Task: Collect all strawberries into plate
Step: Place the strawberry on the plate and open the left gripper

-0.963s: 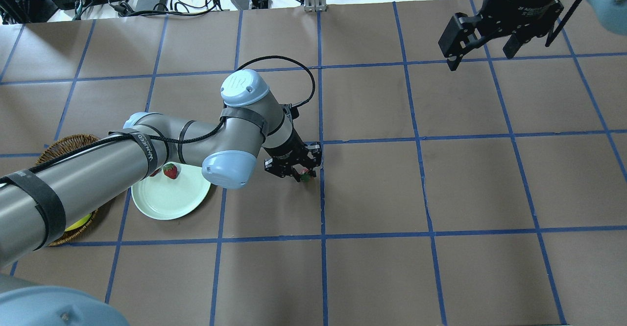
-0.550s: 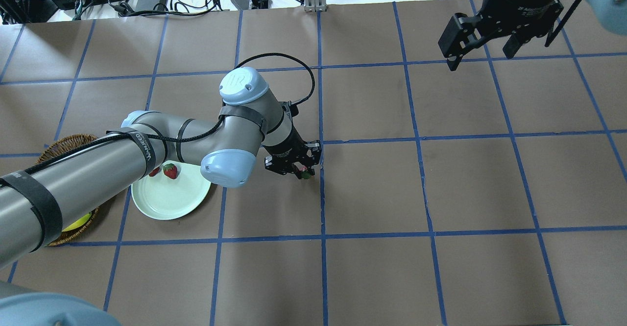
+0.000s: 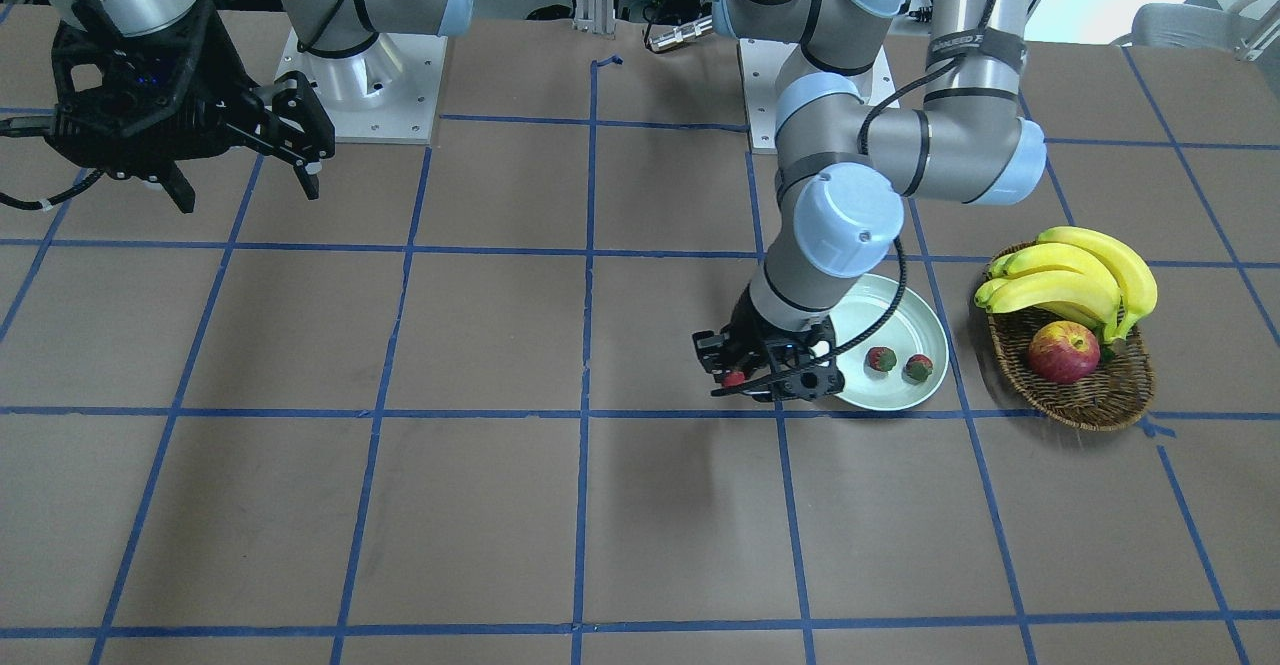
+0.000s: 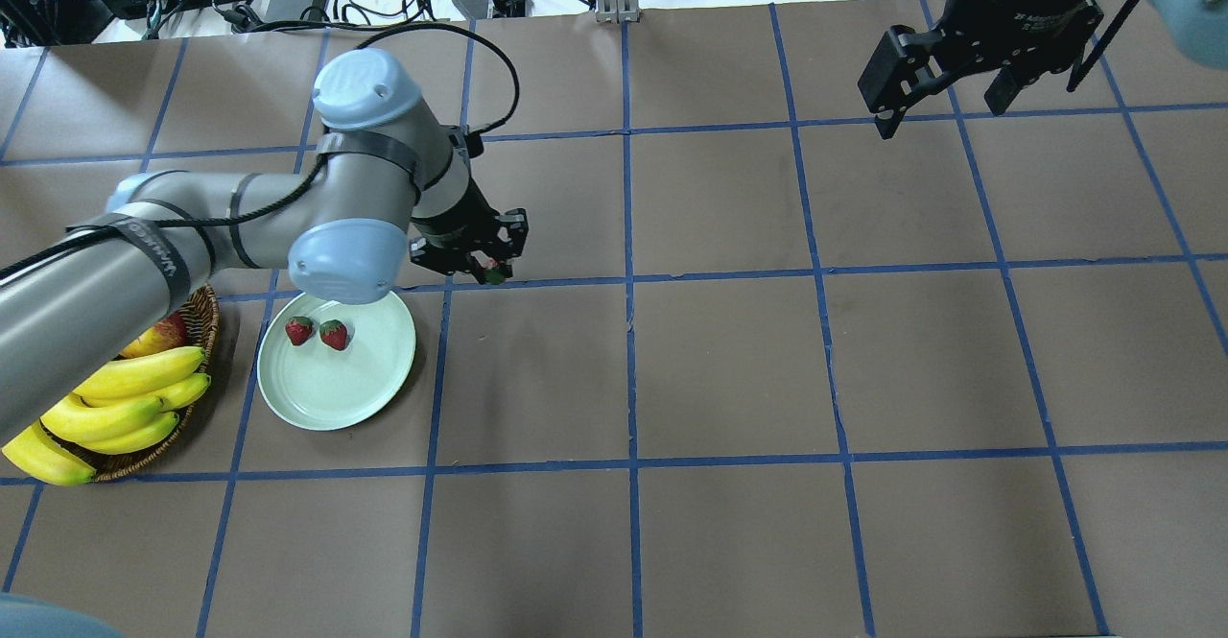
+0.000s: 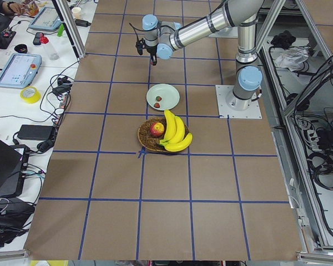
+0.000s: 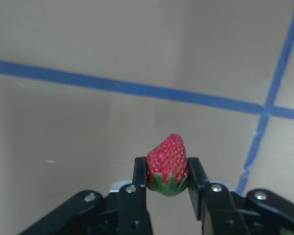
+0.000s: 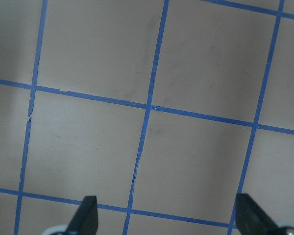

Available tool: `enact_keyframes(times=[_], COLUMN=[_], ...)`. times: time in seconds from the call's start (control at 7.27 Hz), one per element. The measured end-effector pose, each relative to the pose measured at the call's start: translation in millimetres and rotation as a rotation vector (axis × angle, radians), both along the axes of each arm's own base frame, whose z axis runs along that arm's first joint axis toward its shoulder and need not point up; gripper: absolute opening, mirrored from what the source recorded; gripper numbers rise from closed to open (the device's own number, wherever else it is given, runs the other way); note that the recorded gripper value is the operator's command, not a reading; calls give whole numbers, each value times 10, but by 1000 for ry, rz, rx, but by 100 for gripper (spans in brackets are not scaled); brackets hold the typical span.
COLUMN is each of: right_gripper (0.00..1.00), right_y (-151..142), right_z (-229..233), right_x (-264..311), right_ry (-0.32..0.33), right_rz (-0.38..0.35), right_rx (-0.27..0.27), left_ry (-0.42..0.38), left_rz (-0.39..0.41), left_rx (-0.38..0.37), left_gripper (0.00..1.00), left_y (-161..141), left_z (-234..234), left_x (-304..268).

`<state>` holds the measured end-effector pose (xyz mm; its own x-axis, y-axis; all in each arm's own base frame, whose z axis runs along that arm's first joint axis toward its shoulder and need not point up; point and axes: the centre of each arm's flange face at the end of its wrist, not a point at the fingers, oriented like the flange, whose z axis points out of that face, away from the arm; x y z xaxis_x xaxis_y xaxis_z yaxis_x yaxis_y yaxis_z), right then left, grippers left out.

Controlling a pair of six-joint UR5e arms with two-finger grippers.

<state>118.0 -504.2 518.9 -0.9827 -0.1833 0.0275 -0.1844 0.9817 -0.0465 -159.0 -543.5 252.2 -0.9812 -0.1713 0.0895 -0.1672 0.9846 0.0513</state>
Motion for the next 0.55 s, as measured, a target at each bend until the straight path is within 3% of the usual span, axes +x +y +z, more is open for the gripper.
enact_keyframes(times=[0.41, 0.55], right_gripper=[100, 100], right_y=[-1, -1], right_z=[0, 0], right_x=[-3, -4], right_ry=[1, 0], right_rz=[-1, -1], right_rx=[0, 0], left_ry=[-64, -59], left_rz=[-42, -36], left_rx=[81, 100], left_gripper=[0, 30], left_y=[29, 74], left_z=[-69, -132], left_x=[1212, 1336])
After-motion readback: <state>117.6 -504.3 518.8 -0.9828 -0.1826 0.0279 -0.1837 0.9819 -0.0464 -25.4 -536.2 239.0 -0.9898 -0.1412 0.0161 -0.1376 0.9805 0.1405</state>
